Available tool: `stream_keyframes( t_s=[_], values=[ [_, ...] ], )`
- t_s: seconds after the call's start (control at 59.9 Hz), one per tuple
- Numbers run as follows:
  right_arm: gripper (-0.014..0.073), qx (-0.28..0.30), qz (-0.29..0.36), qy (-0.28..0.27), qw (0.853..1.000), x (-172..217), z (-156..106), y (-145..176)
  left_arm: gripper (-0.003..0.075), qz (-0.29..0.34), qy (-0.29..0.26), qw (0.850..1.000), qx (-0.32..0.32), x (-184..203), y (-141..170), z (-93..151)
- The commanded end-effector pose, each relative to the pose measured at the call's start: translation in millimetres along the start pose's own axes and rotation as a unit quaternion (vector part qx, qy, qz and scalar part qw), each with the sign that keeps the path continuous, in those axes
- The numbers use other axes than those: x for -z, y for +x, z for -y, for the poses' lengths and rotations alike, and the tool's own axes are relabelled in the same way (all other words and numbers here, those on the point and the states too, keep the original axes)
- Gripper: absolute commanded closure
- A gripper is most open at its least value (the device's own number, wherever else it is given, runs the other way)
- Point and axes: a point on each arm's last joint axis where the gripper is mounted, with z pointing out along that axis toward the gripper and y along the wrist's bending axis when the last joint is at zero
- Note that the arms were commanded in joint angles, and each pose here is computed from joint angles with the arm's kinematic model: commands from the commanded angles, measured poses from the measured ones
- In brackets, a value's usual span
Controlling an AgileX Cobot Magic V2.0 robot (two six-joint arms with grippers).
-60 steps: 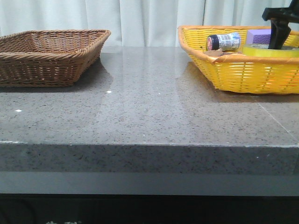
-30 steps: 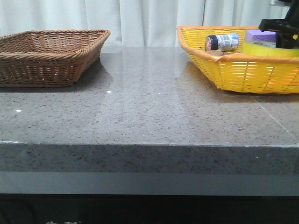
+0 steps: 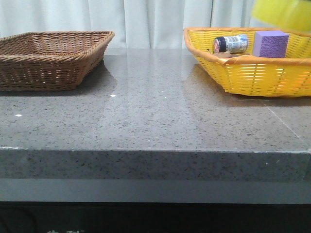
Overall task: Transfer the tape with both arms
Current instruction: 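Grip the yellow tape roll's rim with the right gripper and lift, then carry the tape toward the brown basket and set it on the table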
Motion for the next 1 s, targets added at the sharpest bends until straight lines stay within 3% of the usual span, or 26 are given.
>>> stream_keyframes(
  t_s=[0.0, 0.217, 0.501, 0.601, 0.768, 0.985],
  values=[
    [0.0422, 0.064, 0.105, -0.046, 0.991, 62, -42, -15, 0.0228, 0.052, 0.01, 0.999, 0.002, 8, -15, 3],
    [0.0422, 0.181, 0.131, -0.117, 0.968, 74, -125, -9, 0.0228, 0.052, 0.01, 0.999, 0.002, 8, -15, 3],
    [0.0422, 0.3, 0.121, -0.189, 0.927, 49, -216, 11, 0.0228, 0.052, 0.01, 0.999, 0.002, 8, -15, 3],
    [0.0422, 0.334, 0.101, -0.18, 0.92, 29, -234, 19, 0.0228, 0.052, 0.01, 0.999, 0.002, 8, -15, 3],
    [0.0422, 0.412, 0.07, -0.117, 0.901, -11, -255, 32, 0.0228, 0.052, 0.01, 0.999, 0.002, 8, -15, 3],
    [0.0422, 0.459, 0.03, -0.069, 0.885, -53, -260, 42, 0.0228, 0.052, 0.01, 0.999, 0.002, 8, -15, 3]
  ],
)
